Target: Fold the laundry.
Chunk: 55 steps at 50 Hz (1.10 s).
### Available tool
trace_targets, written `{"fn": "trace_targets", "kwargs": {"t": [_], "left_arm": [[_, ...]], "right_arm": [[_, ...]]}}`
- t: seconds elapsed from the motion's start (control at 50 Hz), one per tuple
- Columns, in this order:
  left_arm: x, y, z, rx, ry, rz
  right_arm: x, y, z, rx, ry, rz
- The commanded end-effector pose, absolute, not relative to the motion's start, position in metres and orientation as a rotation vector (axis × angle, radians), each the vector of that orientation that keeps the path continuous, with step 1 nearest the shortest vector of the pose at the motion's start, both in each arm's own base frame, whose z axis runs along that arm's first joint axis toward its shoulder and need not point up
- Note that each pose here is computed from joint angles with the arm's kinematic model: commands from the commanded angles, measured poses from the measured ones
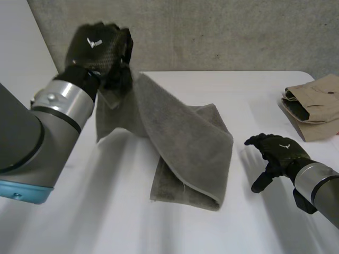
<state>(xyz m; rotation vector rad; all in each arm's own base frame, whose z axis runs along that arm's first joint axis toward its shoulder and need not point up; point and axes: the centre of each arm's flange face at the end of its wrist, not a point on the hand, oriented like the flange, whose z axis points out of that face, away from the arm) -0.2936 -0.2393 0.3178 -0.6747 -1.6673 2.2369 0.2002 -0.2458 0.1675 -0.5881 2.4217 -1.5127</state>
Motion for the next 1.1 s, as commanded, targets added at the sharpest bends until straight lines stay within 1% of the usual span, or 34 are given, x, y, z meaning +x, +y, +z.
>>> {"fn": "trace_targets", "kwargs": {"t": [0.02,0.12,0.18,0.3,0.5,0.64,0.74,0.98,1.06,1.1], "left_arm": [[-0.292,-0.235,0.336,-0.654,-1.608,2.279],[-0.291,-0.235,0.335,-0.655,-1.614,2.277],[-0.292,-0.235,0.334,-0.657,-1.615,2.274],[-0.291,-0.236,0.335,-0.655,-1.614,2.277],[-0.291,-0.237,0.335,-0.651,-1.614,2.279],[-0.289,-0.238,0.335,-0.649,-1.617,2.283],[-0.289,-0.238,0.335,-0.648,-1.616,2.284],[-0.289,-0.238,0.335,-0.643,-1.619,2.277],[-0.289,-0.237,0.336,-0.636,-1.616,2.277],[-0.288,-0.236,0.339,-0.630,-1.608,2.281]], "right_arm": [[0.206,-0.230,0.161,-0.542,2.453,-1.362],[0.226,-0.215,0.160,-0.593,2.385,-1.297],[0.234,-0.211,0.158,-0.606,2.365,-1.271],[0.266,-0.196,0.152,-0.719,2.290,-1.223],[0.299,-0.193,0.136,-0.816,2.265,-1.335],[0.305,-0.199,0.119,-0.850,2.299,-1.360],[0.308,-0.202,0.116,-0.887,2.279,-1.396],[0.314,-0.209,0.118,-0.881,2.228,-1.459],[0.314,-0.214,0.124,-0.860,2.207,-1.483],[0.314,-0.216,0.135,-0.851,2.177,-1.512]]}}
